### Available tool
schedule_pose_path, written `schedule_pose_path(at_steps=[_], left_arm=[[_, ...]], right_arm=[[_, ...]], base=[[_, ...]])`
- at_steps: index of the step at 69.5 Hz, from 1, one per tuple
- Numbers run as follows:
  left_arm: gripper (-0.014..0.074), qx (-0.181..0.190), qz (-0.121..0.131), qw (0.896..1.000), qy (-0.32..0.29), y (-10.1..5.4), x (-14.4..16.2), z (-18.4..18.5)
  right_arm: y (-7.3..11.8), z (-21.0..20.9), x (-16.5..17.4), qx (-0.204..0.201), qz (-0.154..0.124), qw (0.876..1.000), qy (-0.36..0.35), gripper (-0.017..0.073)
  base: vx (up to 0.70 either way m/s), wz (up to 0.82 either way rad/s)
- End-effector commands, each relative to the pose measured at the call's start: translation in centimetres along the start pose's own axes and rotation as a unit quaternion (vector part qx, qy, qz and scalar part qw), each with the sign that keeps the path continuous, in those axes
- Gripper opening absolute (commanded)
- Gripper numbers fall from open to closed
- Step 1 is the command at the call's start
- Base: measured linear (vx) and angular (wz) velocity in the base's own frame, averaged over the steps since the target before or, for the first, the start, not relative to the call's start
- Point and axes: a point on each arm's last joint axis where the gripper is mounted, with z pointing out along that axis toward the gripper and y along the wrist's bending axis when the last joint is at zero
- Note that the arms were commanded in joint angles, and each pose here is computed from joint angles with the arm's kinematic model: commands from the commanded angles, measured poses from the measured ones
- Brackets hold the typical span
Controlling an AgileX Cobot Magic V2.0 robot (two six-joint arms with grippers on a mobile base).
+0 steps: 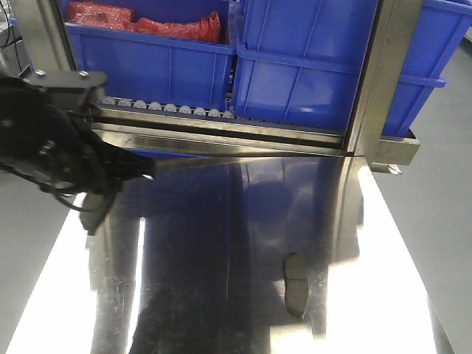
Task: Move and align brake pads A on conveyor
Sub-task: 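Lift the brake pad with the left gripper and pull it back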
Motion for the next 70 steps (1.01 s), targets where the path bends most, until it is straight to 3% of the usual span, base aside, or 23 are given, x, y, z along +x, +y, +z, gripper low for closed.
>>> schedule_pose_path(at_steps=[1,16,34,61,70], left_arm=[[-0.0006,-0.002,-0.007,0.997,-0.082,1.8,-1.0,-3.8],[-0.0006,-0.021,-0.029,0.992,-0.124,5.8,1.3,-5.6],[-0.0006,-0.028,-0.055,0.984,-0.169,9.6,7.5,-6.7],[-0.0006,0.007,-0.055,0.967,-0.248,11.6,17.2,-7.5],[-0.0006,0.016,-0.04,0.962,-0.269,11.9,19.3,-7.5]], right_arm=[[-0.1,-0.3,-1.4,0.006,-0.006,0.999,-0.045,0.0582],[-0.1,-0.3,-1.4,0.006,-0.006,0.999,-0.044,0.0582],[-0.1,-0.3,-1.4,0.006,-0.006,0.999,-0.044,0.0582],[-0.1,-0.3,-1.4,0.006,-0.006,0.999,-0.044,0.0582],[-0.1,-0.3,-1.4,0.006,-0.006,0.999,-0.044,0.0582]], base=[[0.0,0.0],[0.0,0.0],[0.0,0.0],[0.0,0.0],[0.0,0.0]])
